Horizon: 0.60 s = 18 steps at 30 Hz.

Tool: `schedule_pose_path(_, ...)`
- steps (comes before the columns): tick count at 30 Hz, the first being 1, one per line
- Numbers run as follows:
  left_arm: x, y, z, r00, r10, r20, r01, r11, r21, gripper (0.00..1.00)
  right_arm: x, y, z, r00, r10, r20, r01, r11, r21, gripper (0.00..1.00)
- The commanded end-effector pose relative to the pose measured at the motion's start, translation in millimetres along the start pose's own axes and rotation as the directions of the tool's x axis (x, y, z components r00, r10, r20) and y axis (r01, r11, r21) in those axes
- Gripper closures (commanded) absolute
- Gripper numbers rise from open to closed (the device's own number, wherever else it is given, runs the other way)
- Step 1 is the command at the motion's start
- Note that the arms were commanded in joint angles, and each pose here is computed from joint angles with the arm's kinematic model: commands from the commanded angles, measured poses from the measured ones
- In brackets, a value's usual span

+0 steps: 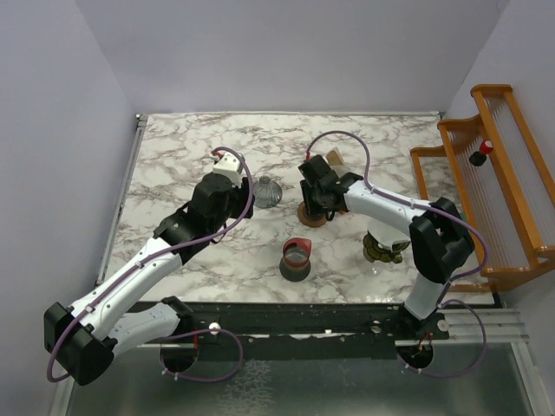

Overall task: Place the coffee filter in the dripper
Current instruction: Pick up the dripper holder from the center of the board.

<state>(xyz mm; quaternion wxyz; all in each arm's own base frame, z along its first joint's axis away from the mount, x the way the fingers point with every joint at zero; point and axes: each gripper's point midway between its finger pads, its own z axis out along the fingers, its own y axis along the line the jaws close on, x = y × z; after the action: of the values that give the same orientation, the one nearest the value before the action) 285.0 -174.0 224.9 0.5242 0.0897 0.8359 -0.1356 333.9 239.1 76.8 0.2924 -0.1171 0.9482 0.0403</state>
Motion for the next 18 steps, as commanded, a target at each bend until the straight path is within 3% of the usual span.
schedule_pose_path(1, 5.1, -2.5, 5.6, 1.000, 0.007, -0.016, -0.006, 1.000, 0.022, 0.43, -14.0, 8.8, 11.2, 1.000, 0.015, 0.022, -0.014, 0.999, -0.044, 0.58)
schedule_pose_path(18, 6.8, 0.6, 6.1, 1.000, 0.010, -0.020, -0.010, 1.000, 0.014, 0.43, -16.8, 17.0, 34.6, 1.000, 0.023, -0.001, -0.023, 0.998, -0.053, 0.62)
